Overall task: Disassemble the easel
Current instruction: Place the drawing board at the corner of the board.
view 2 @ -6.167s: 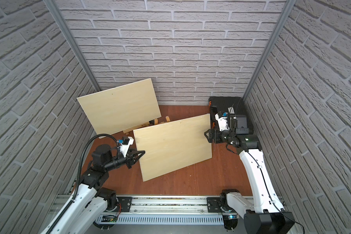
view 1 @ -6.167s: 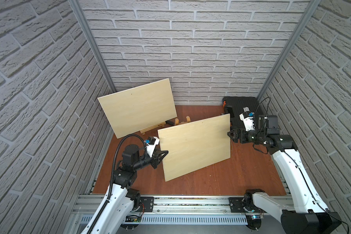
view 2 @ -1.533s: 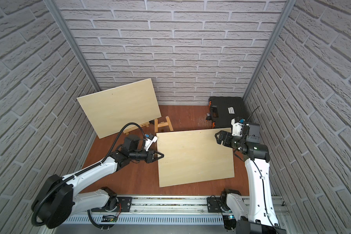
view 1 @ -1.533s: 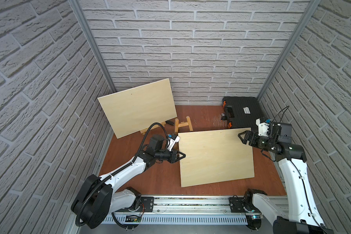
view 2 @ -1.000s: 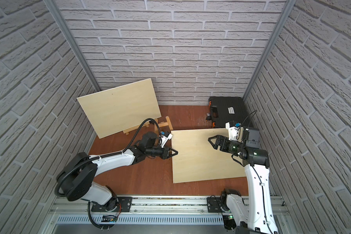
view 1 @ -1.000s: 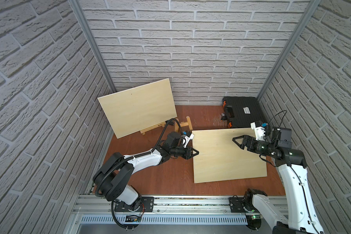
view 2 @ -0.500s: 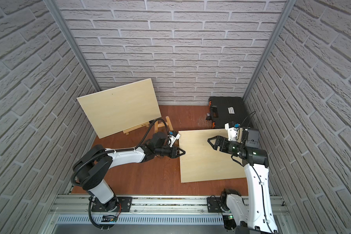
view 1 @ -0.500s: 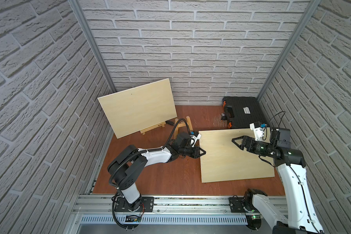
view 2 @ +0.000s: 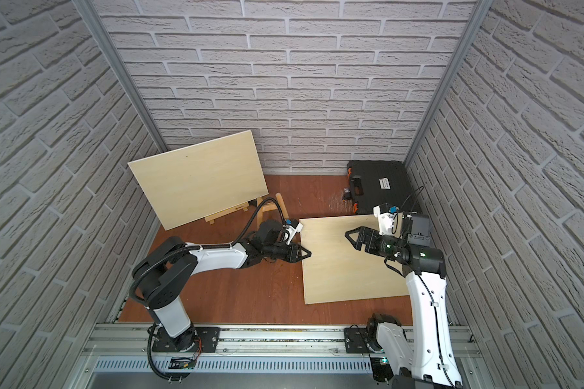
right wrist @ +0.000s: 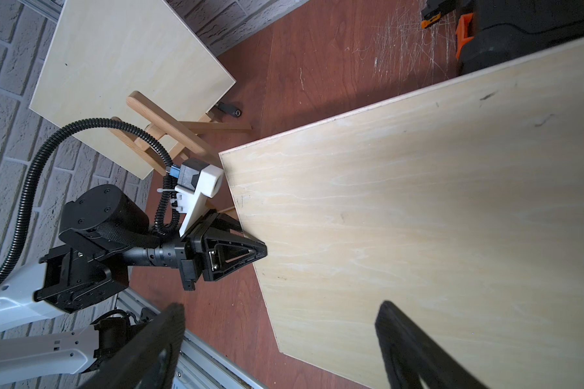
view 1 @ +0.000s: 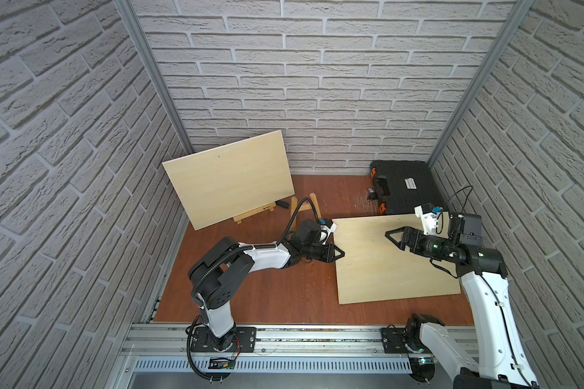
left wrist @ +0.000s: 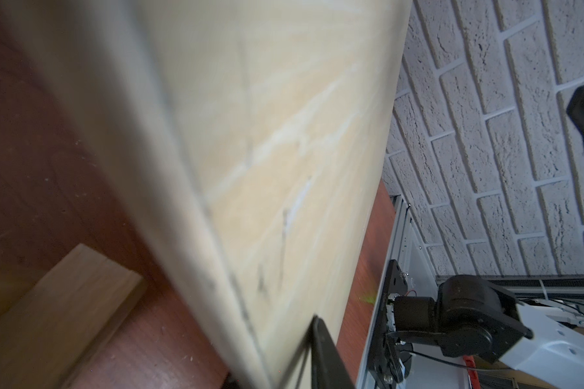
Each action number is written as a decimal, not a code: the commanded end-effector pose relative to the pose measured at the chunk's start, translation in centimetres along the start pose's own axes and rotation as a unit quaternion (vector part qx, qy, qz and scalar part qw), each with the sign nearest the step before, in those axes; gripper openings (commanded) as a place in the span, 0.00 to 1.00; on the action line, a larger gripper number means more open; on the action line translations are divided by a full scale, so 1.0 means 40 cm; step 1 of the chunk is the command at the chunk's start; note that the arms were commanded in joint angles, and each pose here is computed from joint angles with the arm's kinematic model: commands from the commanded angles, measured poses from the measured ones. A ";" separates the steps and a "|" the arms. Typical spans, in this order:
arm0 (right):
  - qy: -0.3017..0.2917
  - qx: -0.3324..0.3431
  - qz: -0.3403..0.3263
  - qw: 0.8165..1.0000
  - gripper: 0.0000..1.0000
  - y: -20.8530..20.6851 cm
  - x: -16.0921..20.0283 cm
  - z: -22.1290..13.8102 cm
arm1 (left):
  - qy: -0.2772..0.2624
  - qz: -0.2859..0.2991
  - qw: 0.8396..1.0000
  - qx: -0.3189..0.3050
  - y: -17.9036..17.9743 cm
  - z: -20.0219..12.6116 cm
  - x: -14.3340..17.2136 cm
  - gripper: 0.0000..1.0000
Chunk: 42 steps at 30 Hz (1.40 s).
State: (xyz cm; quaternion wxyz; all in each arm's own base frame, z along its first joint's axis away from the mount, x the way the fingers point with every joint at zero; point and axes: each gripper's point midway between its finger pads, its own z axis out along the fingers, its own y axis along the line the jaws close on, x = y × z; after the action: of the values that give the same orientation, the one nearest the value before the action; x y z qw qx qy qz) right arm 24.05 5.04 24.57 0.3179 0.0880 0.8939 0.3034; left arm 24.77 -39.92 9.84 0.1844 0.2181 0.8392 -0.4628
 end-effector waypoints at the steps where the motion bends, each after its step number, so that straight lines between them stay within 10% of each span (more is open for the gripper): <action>1: -0.003 -0.007 -0.013 1.000 0.90 0.008 0.002 -0.001 | 0.013 0.024 0.989 -0.145 0.154 0.008 0.039 0.00; 14: 0.002 0.035 -0.012 0.999 0.90 -0.039 -0.005 0.015 | 0.031 0.019 0.985 -0.170 0.138 0.012 0.087 0.00; 31: -0.051 0.133 -0.081 0.986 0.84 -0.145 -0.342 0.137 | 0.030 0.044 0.982 -0.182 0.131 -0.002 0.104 0.00; 42: 0.048 0.216 -0.072 0.973 0.83 -0.293 -0.381 0.280 | 0.032 0.052 0.980 -0.189 0.138 -0.005 0.110 0.00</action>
State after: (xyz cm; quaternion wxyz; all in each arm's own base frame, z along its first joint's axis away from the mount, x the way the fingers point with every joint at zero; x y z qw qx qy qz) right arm 43.40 -3.48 18.85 0.2885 0.0851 0.9469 0.1136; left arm 22.59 -41.20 9.50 0.1872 0.2177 0.8540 -0.4338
